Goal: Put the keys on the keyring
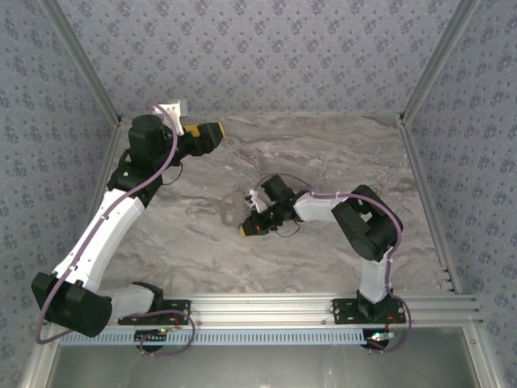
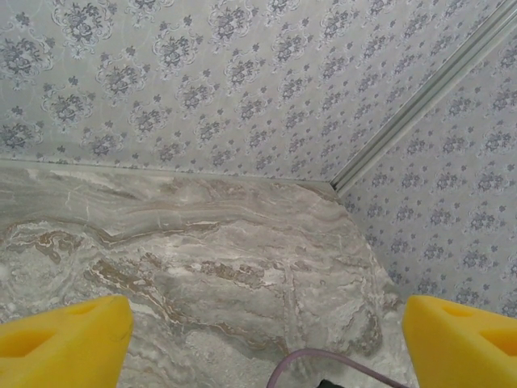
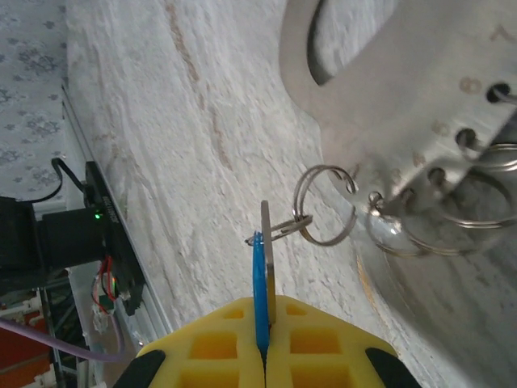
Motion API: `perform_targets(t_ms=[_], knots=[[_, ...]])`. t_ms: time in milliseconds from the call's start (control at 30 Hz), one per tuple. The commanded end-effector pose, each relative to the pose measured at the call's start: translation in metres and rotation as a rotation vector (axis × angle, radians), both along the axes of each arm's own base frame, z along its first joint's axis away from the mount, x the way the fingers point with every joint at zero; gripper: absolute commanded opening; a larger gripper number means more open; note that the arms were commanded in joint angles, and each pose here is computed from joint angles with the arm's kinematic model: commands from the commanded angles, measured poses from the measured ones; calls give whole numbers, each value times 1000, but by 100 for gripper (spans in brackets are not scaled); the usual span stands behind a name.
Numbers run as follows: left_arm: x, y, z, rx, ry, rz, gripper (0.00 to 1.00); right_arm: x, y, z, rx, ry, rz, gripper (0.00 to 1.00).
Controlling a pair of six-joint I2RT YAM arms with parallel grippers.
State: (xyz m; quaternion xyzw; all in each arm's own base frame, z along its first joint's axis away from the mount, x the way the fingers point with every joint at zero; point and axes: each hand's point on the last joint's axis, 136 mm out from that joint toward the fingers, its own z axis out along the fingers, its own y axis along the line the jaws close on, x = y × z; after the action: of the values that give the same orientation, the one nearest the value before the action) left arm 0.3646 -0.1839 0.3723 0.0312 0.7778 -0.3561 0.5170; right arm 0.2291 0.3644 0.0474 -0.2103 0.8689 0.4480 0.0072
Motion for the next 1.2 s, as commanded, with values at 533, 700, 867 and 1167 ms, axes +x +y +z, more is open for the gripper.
perform_targets(t_ms=[533,700,867,1167], knots=[[-15,22,7,27,-51,51,87,-33,-57,76,-6,-127,-121,74],[-16,54,-2,101,-82,215,90,8,-110,138,-48,-304,-272,100],[-20,101,-26,228,-175,443,98,62,-182,173,-204,-506,-532,100],[-37,160,-138,632,-127,633,98,113,-342,145,-585,-806,-1083,100]])
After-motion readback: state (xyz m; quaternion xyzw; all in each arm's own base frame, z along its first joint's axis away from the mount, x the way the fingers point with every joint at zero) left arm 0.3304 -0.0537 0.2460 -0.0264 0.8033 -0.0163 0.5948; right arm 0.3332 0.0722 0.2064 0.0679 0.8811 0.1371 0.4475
